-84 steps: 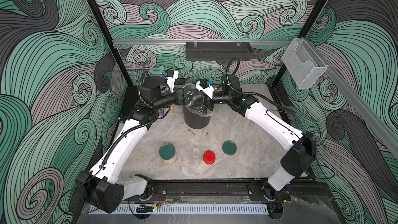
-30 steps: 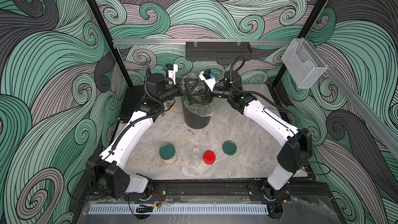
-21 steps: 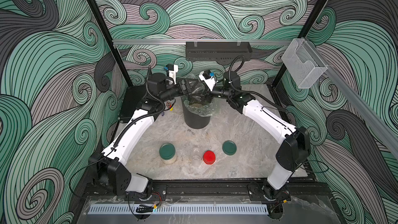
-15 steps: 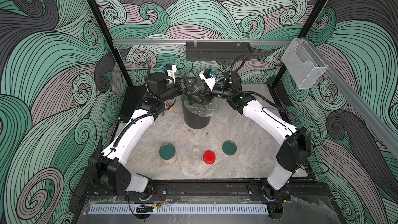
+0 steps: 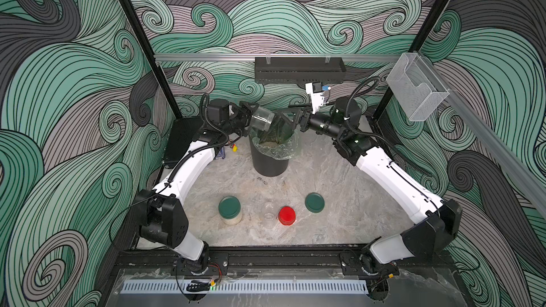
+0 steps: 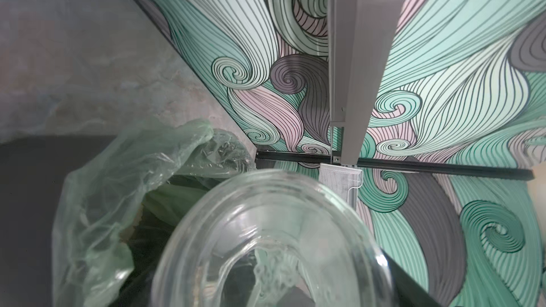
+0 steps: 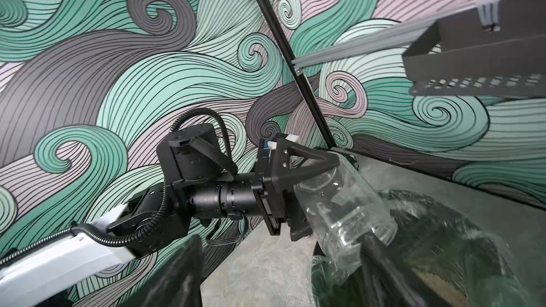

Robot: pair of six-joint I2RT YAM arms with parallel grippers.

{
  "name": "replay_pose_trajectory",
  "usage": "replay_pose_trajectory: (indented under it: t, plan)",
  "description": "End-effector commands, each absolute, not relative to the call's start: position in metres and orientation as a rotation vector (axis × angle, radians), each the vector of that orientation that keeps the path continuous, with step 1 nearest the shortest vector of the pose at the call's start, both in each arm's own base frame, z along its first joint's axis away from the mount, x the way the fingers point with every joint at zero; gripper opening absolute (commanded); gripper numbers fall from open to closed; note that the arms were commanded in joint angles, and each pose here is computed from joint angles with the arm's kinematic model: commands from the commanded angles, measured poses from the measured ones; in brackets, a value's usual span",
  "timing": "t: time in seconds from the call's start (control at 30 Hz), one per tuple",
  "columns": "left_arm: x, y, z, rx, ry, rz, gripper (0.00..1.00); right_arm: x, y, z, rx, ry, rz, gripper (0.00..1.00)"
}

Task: Empty expired oatmeal from jars
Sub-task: Adjust the jar.

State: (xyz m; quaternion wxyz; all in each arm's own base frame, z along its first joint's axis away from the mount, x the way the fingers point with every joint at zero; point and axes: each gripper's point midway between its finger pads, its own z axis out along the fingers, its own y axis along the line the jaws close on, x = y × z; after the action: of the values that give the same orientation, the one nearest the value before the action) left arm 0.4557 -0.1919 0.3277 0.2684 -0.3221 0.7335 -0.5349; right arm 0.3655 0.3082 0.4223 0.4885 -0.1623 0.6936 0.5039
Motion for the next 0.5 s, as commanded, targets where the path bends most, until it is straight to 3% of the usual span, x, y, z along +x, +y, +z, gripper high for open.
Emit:
replay_pose_trajectory:
  t: [0.0, 0.1, 0.23, 0.47]
  plan:
    - [0.452, -0.212, 0.392, -0.849, 1.860, -1.756, 0.00, 0.366, 0.311, 0.407, -0.225, 1.787, 1.400, 0.75]
    - [0.449, -0.218, 0.398, -0.869, 1.840, -1.838, 0.00, 0.365, 0.311, 0.405, -0.269, 1.778, 1.351, 0.79]
    - [0.442, -0.217, 0.408, -0.862, 1.818, -1.857, 0.00, 0.378, 0.300, 0.394, -0.285, 1.783, 1.179, 0.98]
    - [0.435, -0.221, 0.416, -0.833, 1.805, -1.906, 0.00, 0.389, 0.316, 0.387, -0.291, 1.797, 1.219, 0.99]
